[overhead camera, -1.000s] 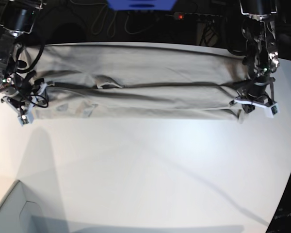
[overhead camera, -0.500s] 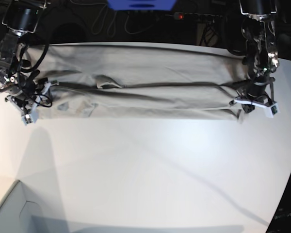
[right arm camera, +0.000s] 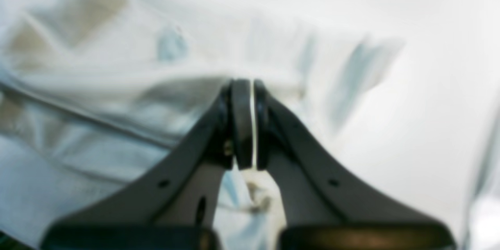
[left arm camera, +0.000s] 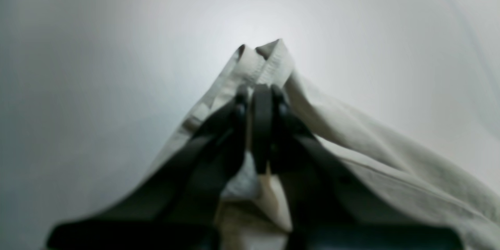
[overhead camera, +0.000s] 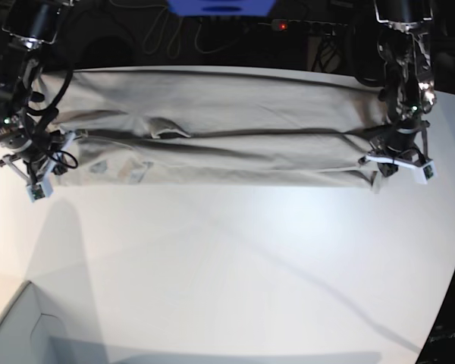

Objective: Layout the t-shirt on the table in an organized manner, then fold the t-shirt properly
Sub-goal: 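Hold the strip ends with both grippers and adjust the fold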

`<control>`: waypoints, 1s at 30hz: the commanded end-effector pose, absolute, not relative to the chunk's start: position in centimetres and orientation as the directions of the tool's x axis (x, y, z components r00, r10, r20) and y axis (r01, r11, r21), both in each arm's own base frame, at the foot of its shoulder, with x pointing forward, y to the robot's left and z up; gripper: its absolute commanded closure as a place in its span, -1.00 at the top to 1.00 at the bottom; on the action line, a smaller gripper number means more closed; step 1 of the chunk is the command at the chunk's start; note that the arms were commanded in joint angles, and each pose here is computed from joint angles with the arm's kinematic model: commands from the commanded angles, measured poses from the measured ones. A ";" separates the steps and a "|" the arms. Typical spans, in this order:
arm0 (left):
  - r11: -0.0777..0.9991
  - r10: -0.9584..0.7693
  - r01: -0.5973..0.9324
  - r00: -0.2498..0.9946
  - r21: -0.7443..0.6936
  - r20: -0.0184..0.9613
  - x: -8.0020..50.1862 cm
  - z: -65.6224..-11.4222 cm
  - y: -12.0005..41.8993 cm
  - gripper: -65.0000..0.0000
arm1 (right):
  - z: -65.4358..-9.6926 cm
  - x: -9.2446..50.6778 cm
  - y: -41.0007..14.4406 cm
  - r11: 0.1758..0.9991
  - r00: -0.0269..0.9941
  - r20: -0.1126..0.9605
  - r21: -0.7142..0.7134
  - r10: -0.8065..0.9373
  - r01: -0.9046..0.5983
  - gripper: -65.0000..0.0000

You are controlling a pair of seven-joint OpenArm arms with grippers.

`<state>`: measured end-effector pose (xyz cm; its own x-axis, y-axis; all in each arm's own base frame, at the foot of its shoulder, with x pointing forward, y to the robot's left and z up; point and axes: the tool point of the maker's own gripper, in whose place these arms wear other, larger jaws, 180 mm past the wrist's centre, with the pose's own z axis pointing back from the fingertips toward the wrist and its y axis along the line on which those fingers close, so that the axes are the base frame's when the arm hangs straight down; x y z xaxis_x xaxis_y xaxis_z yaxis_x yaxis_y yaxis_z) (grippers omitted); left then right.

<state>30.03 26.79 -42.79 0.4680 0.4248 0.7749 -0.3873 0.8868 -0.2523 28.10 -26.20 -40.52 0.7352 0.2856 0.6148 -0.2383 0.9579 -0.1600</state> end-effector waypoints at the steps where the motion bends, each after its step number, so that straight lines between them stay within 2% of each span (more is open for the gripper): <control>1: 0.892 0.406 -0.375 0.424 -0.251 0.809 31.1 -41.1 27.4 -1.00 | -38.7 28.8 -26.4 0.950 0.695 0.648 -0.193 0.310 -0.244 -1.00; 3: 0.892 0.406 -0.375 0.424 -0.251 0.809 31.1 -41.1 27.4 -1.00 | -37.7 28.8 -26.2 0.945 0.675 0.661 -0.215 0.327 -0.247 -1.00; 7: 0.892 0.406 -0.375 0.424 -0.251 0.809 31.1 -41.1 27.4 -1.00 | -39.0 28.7 -26.5 0.952 0.702 0.643 -0.188 0.307 -0.243 -0.99; 10: 0.893 0.405 -0.375 0.424 -0.250 0.810 31.1 -41.1 27.5 -1.00 | -40.4 29.2 -26.9 0.961 0.729 0.626 -0.152 0.275 -0.232 -0.68; 15: 0.894 0.402 -0.375 0.424 -0.247 0.811 31.1 -41.0 27.6 -1.00 | -42.1 29.5 -28.3 0.969 0.784 0.571 -0.123 0.246 -0.214 0.05; 17: 0.894 0.402 -0.373 0.425 -0.247 0.811 31.1 -41.1 27.5 -1.00 | -42.4 29.9 -28.3 0.972 0.788 0.570 -0.107 0.232 -0.209 0.20; 26: 0.893 0.405 -0.375 0.424 -0.250 0.810 31.1 -41.1 27.5 -1.00 | -43.6 29.7 -26.8 0.975 0.801 0.562 -0.060 0.208 -0.212 0.12; 30: 0.892 0.406 -0.375 0.424 -0.251 0.809 31.1 -41.1 27.4 -1.00 | -45.5 28.6 -26.6 0.979 0.833 0.522 -0.018 0.182 -0.202 -0.02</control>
<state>30.11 26.88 -42.65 0.4657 0.4215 0.7781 -0.3858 0.8880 -0.2502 27.72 -25.88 -46.55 0.8489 0.1673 0.5014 -0.1964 0.9805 0.0055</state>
